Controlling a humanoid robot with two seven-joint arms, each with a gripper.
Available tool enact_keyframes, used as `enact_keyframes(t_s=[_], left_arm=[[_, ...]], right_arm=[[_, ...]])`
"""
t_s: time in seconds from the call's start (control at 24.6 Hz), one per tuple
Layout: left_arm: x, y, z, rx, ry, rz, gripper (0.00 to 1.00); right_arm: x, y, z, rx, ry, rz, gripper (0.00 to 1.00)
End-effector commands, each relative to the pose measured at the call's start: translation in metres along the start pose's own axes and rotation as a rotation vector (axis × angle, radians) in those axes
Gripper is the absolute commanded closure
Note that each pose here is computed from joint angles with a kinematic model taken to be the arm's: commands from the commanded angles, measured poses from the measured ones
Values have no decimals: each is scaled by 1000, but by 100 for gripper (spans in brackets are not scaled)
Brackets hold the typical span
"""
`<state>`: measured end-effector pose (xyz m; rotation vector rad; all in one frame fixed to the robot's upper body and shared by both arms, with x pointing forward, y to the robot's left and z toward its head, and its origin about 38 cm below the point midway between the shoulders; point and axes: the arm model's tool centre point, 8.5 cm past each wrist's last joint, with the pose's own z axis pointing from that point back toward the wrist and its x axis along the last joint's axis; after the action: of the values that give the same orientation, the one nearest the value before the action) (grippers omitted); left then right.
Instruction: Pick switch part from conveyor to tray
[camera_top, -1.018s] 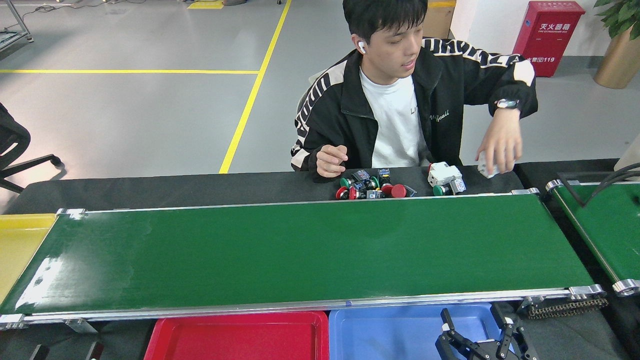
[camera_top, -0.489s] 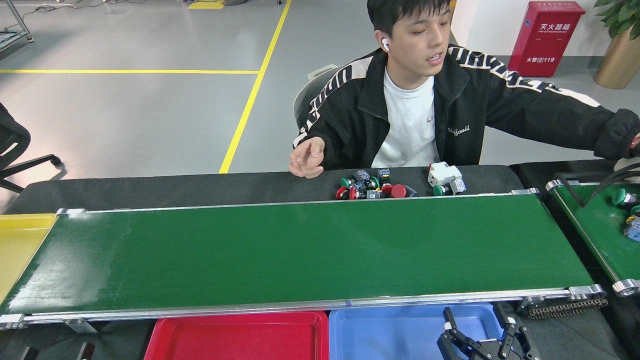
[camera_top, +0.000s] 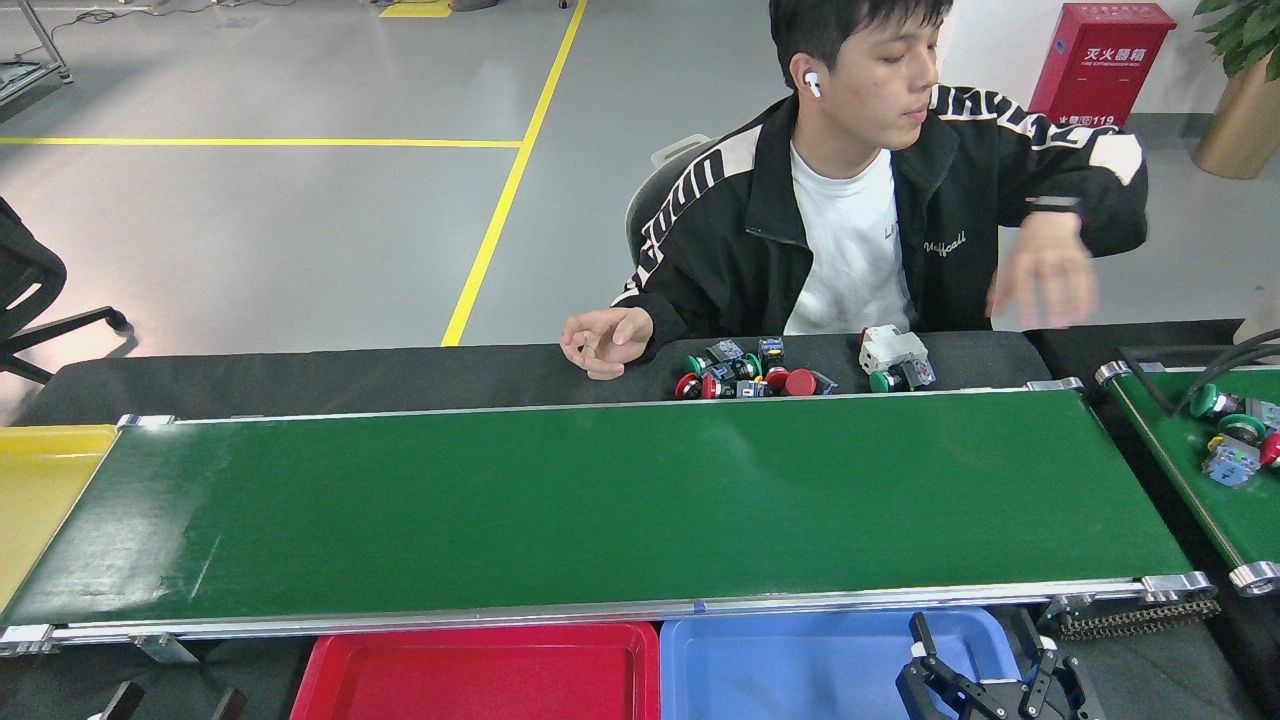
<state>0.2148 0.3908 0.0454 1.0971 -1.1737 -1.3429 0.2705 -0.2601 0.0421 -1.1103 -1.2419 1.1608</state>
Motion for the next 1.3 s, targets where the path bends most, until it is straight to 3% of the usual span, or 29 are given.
enact_keyframes(t_s=[0.0,1.14,1.26], left_arm=[[-4,8,-4,18,11,-18,0],[-2,13,-12,26,5,-55,0],[-4,13,-9,25,14,-54,0]], right_arm=[[-1,-8,-3,-32,1,-1,1],[-49,-10,6,-30,129,29,1],[-55,-14,6,-49,127,14,1]])
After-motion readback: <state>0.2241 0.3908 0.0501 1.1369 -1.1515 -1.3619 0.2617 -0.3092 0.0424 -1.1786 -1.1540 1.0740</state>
